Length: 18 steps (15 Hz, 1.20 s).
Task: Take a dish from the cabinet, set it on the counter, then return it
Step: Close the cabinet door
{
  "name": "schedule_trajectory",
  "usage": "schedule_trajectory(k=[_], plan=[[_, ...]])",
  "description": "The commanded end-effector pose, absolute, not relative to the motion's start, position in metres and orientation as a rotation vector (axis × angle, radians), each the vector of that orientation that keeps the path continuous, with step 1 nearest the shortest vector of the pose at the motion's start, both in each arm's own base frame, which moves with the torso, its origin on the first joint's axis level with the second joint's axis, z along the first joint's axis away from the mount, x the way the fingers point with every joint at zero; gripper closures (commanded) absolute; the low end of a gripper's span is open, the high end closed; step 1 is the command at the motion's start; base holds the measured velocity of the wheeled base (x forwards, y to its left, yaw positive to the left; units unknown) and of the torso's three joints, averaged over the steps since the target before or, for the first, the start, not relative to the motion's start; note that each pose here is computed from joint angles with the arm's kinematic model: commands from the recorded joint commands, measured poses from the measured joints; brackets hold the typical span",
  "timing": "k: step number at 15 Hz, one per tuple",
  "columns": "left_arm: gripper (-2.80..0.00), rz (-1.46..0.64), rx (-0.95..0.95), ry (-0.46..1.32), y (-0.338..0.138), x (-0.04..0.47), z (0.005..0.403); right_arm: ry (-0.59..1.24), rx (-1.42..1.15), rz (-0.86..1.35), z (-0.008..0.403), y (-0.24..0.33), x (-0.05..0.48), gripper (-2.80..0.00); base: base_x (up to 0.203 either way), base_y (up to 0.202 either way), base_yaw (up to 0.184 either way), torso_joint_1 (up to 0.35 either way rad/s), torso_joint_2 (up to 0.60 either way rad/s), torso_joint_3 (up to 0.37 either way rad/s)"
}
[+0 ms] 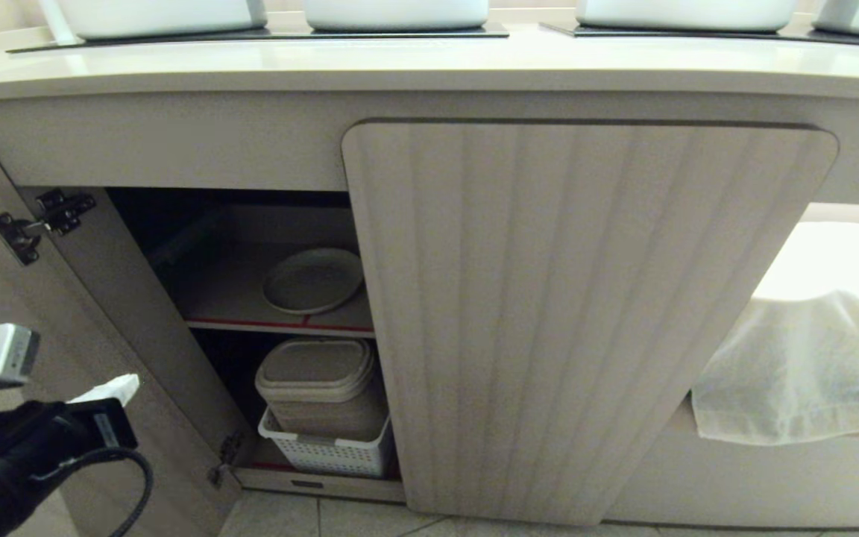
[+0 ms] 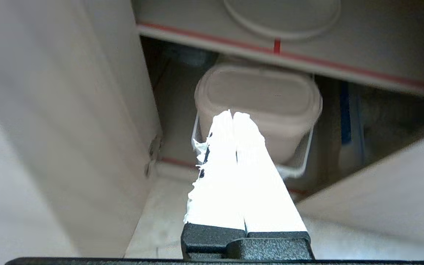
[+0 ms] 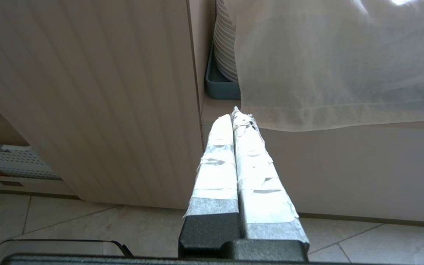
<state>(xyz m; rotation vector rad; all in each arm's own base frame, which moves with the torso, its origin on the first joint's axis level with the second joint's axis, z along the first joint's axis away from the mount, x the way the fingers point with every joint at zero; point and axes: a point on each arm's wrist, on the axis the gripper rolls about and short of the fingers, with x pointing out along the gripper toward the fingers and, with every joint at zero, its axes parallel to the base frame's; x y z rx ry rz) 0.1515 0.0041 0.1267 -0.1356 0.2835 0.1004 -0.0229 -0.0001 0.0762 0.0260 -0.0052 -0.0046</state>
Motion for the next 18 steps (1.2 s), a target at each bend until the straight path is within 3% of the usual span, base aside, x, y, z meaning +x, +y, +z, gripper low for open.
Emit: schedule_trajectory(k=[1, 18], plan=[[0.00, 0.098, -0.136, 0.232, 0.004, 0.134, 0.135, -0.005, 0.026, -0.005, 0.076, 0.000, -0.023, 0.00, 0.000, 0.000, 0.000, 0.000, 0.00, 0.000], [0.00, -0.011, -0.053, 0.198, 0.000, 0.014, 0.098, -0.005, 0.026, -0.005, 0.076, 0.000, -0.023, 0.00, 0.000, 0.000, 0.000, 0.000, 0.00, 0.000]])
